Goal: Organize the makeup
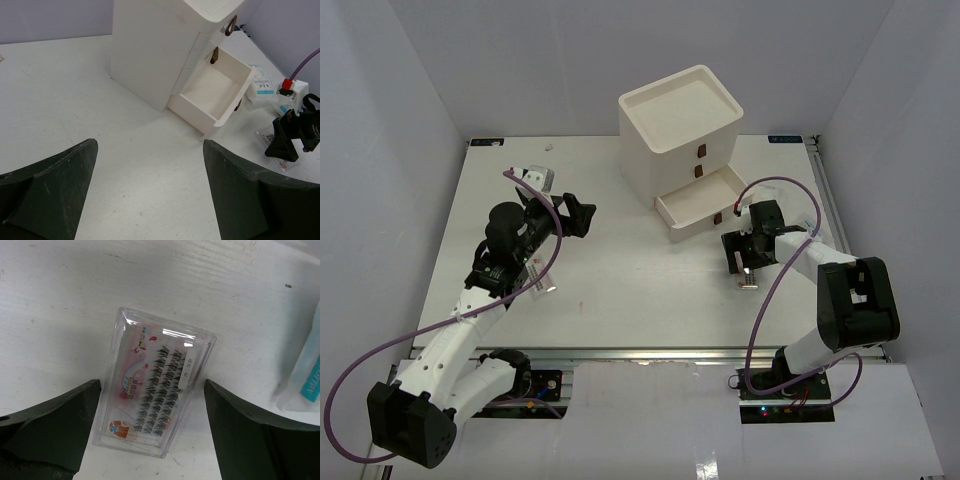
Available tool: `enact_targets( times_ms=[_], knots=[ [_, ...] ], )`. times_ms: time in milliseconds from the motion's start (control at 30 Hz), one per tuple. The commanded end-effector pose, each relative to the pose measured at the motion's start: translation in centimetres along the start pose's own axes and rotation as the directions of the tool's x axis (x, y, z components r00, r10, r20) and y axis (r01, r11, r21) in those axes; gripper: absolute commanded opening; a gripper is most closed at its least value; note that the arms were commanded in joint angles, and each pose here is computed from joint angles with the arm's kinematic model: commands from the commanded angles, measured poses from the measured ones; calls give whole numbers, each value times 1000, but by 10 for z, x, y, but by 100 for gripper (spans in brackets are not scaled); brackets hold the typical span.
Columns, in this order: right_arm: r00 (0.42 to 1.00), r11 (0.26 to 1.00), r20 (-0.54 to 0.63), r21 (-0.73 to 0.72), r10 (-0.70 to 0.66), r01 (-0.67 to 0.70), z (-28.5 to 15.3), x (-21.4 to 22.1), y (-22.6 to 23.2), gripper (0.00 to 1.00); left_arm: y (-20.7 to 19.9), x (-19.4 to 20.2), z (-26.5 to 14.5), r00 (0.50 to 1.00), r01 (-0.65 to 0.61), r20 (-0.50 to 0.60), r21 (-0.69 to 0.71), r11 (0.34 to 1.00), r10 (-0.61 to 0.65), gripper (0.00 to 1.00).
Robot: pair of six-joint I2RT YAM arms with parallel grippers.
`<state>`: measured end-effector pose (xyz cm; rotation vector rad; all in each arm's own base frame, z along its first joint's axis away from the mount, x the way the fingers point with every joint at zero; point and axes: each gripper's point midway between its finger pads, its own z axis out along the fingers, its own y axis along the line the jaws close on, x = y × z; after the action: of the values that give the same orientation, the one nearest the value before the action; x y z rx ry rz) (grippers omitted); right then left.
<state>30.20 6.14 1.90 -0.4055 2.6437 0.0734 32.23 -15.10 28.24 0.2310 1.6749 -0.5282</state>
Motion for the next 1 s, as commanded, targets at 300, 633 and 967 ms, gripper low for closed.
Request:
enact_targets(
  times_ms=[300, 633, 967],
  knots=[
    [999, 999, 32, -46, 30, -29, 1, -5, 2, 65, -2, -11, -4, 999, -5, 35, 5, 1000, 5, 98],
    [991, 990, 100, -94, -94, 103, -14, -27, 3, 30, -1, -10, -3, 999, -3, 33, 4, 1000, 3, 98],
    [772, 801, 355, -99, -526, 591, -83, -115, 21, 19, 0, -6, -1, 1000, -4, 20, 0, 1000, 4, 98]
  ],
)
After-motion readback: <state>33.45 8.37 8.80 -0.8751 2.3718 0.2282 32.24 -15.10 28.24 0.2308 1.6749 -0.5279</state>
